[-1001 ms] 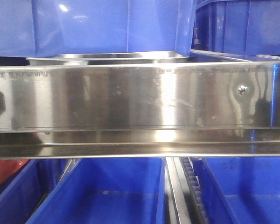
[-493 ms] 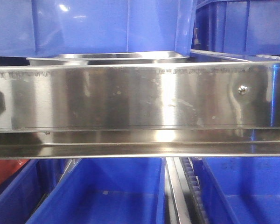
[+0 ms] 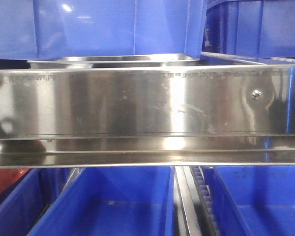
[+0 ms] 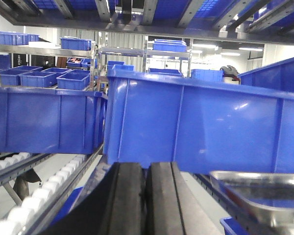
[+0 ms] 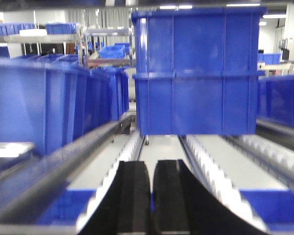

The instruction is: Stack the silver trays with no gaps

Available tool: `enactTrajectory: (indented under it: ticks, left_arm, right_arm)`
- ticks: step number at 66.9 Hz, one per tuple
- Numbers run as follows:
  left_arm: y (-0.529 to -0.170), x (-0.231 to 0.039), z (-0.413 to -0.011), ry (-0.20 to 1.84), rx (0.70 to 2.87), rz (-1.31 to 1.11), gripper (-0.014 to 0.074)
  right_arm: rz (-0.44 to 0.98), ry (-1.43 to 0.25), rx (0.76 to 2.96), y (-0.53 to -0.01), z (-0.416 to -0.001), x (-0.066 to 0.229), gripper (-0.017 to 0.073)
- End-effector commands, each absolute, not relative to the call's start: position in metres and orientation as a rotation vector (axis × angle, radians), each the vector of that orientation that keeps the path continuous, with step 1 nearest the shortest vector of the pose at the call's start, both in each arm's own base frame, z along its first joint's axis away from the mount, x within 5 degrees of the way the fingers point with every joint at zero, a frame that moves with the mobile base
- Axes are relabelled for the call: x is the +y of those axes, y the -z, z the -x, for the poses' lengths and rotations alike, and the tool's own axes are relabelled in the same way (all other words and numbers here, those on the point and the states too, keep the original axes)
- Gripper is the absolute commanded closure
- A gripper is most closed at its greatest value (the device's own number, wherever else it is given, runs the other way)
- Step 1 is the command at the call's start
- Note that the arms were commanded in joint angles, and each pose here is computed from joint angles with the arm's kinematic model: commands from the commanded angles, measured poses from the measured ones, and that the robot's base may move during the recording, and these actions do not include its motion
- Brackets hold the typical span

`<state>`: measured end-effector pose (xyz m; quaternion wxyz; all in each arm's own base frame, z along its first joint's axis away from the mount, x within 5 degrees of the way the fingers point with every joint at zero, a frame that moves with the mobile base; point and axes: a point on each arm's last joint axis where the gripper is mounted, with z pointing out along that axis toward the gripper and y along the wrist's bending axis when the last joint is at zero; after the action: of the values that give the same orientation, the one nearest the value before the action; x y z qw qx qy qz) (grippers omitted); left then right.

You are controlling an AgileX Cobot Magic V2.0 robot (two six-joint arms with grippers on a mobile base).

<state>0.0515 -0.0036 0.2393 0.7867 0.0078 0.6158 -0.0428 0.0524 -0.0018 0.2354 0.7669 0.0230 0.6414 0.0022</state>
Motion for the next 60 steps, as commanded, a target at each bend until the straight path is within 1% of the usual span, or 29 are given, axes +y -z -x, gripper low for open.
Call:
enactTrajectory:
  ticks: [1, 6, 12, 20, 27, 37, 41, 49, 60]
  left_arm:
    - [-0.260, -0.003, -0.046, 0.083, 1.322, -0.018, 0.0589]
    - [-0.276, -0.002, -0.040, 0.079, 1.368, -0.015, 0.0589]
    - [-0.296, -0.002, -0.040, 0.073, 1.425, -0.015, 0.0589]
    - [-0.318, -0.002, -0.052, 0.063, 1.524, -0.016, 0.0589]
    - [-0.333, -0.003, -0.071, 0.059, 1.635, -0.017, 0.0589]
    - [-0.345, -0.005, -0.106, 0.046, 1.888, -0.015, 0.0589]
    - [-0.347, -0.006, -0.121, 0.047, 1.957, -0.013, 0.0589]
    - [-0.349, -0.008, -0.145, 0.049, 2.010, -0.012, 0.0589]
    - [-0.344, -0.010, -0.176, 0.061, 1.984, -0.011, 0.0589]
  right_arm:
    - [-0.043, -0.008, 1.317, -0.266, -0.044, -0.001, 0.0573]
    - [-0.035, -0.014, 1.338, -0.286, -0.036, 0.000, 0.0573]
    - [-0.028, -0.020, 1.417, -0.310, -0.035, 0.001, 0.0573]
    - [-0.024, -0.025, 1.537, -0.332, -0.051, 0.001, 0.0573]
    - [-0.021, -0.031, 1.680, -0.349, -0.072, 0.001, 0.0573]
    - [-0.013, -0.045, 1.946, -0.363, -0.109, 0.002, 0.0573]
    - [-0.012, -0.048, 2.010, -0.366, -0.121, 0.002, 0.0573]
    - [-0.015, -0.049, 2.057, -0.367, -0.145, 0.001, 0.0573]
    - [-0.025, -0.051, 2.099, -0.358, -0.165, 0.000, 0.0573]
